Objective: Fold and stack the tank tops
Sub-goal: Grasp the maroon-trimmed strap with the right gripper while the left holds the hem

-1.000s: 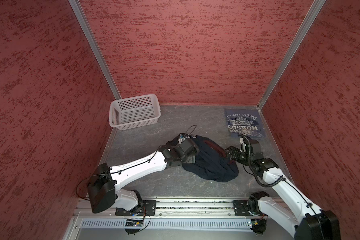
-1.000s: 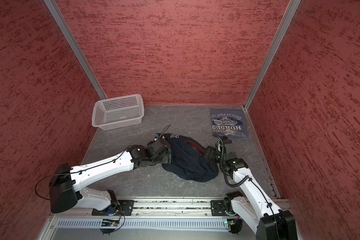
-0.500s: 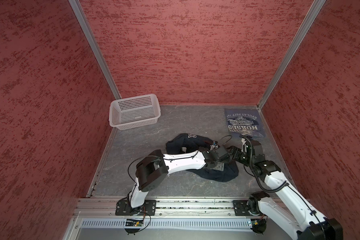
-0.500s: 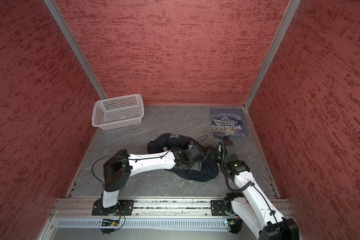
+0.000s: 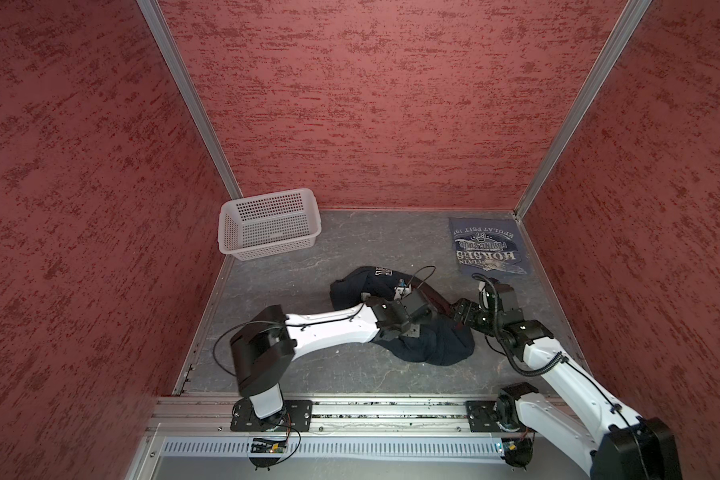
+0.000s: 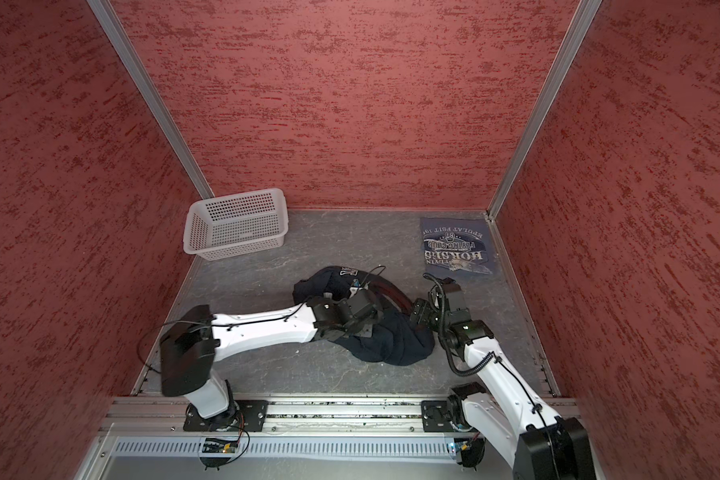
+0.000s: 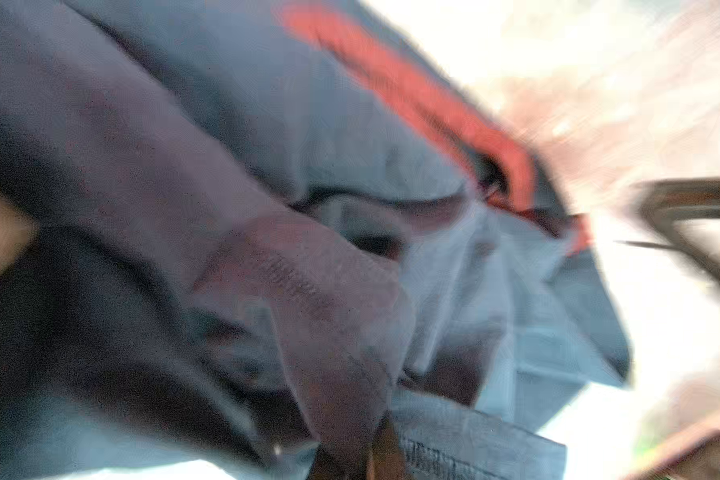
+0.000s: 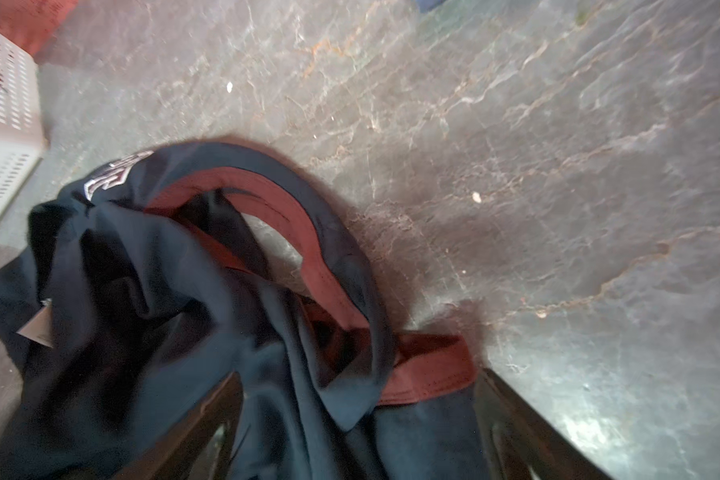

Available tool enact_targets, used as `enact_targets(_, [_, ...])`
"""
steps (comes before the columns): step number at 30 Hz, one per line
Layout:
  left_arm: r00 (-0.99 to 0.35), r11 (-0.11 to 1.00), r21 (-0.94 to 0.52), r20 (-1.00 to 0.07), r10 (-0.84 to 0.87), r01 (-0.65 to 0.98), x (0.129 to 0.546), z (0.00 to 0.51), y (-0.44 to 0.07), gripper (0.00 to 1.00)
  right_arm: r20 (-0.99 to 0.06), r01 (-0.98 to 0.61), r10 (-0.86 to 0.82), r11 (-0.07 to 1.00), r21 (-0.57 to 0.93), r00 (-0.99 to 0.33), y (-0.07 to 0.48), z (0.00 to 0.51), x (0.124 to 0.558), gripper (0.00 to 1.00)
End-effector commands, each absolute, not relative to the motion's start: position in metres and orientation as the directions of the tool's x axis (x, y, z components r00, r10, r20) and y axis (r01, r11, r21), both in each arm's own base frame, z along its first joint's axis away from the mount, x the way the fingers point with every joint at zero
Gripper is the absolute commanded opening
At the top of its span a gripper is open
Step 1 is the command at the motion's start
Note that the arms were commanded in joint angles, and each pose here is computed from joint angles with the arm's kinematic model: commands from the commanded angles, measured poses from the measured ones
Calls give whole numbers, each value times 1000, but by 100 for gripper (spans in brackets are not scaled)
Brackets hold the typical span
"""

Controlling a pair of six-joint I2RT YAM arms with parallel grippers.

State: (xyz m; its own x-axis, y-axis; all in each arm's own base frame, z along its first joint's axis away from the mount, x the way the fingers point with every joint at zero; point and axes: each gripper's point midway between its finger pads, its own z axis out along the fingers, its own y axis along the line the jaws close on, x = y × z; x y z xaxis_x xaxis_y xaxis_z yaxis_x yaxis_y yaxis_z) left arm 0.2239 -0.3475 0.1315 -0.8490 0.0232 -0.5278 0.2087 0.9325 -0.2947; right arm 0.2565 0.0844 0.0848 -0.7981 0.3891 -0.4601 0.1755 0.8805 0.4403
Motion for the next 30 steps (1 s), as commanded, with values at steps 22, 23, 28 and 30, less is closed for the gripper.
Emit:
enact_targets(22, [-812,848,-522,-455,-366,-90,213,129,-169,4,-484,42,216,938,345,-848,135,80,313,2])
enact_targets(23, [-805,848,-524,-466,-367,-84,218,135,-167,4,-523,41,212,947,319,-826,129,96,319,0])
enact_targets(28, [-718,856,-517,-592,-365,-8,253,220,-145,1,-779,92,199,979,180,-594,83,238,338,0])
enact_targets(30, [-635,861,-507,-675,-376,29,260,270,-130,1,-854,108,205,979,175,-477,66,302,330,0])
